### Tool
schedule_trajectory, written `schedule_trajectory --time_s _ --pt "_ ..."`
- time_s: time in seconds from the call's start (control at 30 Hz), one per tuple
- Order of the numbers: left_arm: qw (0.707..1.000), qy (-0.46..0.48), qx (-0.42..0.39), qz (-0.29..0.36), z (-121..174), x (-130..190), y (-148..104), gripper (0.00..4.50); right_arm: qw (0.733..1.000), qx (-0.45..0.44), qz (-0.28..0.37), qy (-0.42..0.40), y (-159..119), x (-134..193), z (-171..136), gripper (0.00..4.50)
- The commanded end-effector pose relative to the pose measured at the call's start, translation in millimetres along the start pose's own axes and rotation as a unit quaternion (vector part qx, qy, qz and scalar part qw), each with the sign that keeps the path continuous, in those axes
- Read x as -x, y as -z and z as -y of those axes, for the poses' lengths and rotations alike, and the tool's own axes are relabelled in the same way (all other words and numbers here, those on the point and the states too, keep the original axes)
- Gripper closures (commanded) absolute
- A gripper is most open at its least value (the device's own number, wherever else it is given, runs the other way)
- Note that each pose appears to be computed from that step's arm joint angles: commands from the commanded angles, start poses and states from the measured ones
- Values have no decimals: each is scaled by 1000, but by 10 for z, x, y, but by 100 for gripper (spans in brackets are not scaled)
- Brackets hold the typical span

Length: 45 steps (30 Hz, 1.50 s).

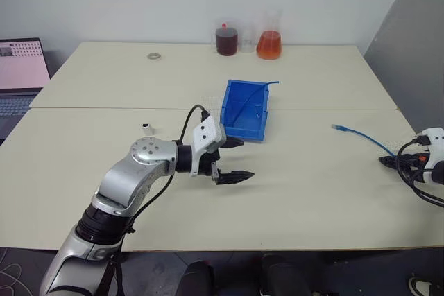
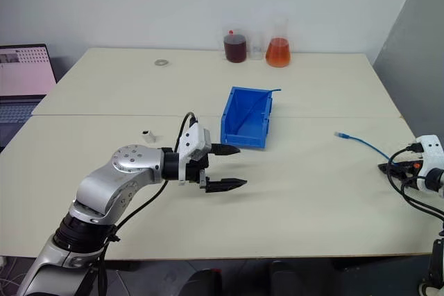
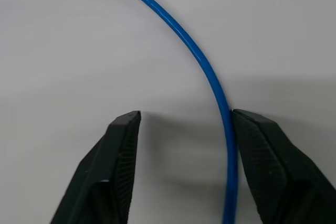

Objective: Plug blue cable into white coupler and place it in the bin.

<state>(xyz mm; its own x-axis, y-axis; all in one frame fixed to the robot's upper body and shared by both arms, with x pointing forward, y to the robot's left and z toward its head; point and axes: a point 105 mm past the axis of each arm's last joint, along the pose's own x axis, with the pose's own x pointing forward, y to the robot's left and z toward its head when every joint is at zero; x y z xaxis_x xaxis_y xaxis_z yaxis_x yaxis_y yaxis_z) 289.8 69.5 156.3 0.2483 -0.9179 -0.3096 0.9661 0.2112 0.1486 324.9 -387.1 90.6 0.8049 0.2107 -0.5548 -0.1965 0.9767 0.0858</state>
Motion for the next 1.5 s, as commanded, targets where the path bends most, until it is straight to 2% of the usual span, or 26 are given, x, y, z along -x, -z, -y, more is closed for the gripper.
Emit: schedule_trajectory --time_s 0.03,0.1,0.2,0.3,0.4,0.57,0.67,0.77,1.07,1.27,1.5 --pt "1000 3 -28 6 -2 -3 -95 0 1000 5 -2 -4 7 12 -1 276" --pt "1000 3 -28 6 -7 -9 -96 0 999 34 -6 -2 0 15 -1 316" --pt "1000 2 -27 6 -14 -6 -95 0 997 74 -8 -7 -19 16 -23 403" --pt "1000 0 -24 1 -10 20 -60 0 996 90 -1 -14 -64 26 -47 446" --pt "1000 -4 -18 -12 -2 103 24 0 991 115 -3 -64 -125 82 -177 446" --pt "999 -15 0 -44 38 312 226 0 964 201 -35 -168 -193 225 -589 446" --pt "997 -22 24 -72 127 470 441 0 932 270 -51 -235 -183 252 -985 446" --pt "994 -51 48 -89 156 622 625 0 903 318 -44 -285 -148 163 -1423 446" --pt "975 -141 103 -135 158 1096 1074 0 864 359 17 -352 -100 -222 -2397 446" --pt "965 -180 117 -150 127 1330 1226 0 860 351 27 -370 -82 -324 -2615 446" --pt "969 -176 107 -135 91 1217 1196 0 860 343 19 -378 -39 -363 -2667 446"
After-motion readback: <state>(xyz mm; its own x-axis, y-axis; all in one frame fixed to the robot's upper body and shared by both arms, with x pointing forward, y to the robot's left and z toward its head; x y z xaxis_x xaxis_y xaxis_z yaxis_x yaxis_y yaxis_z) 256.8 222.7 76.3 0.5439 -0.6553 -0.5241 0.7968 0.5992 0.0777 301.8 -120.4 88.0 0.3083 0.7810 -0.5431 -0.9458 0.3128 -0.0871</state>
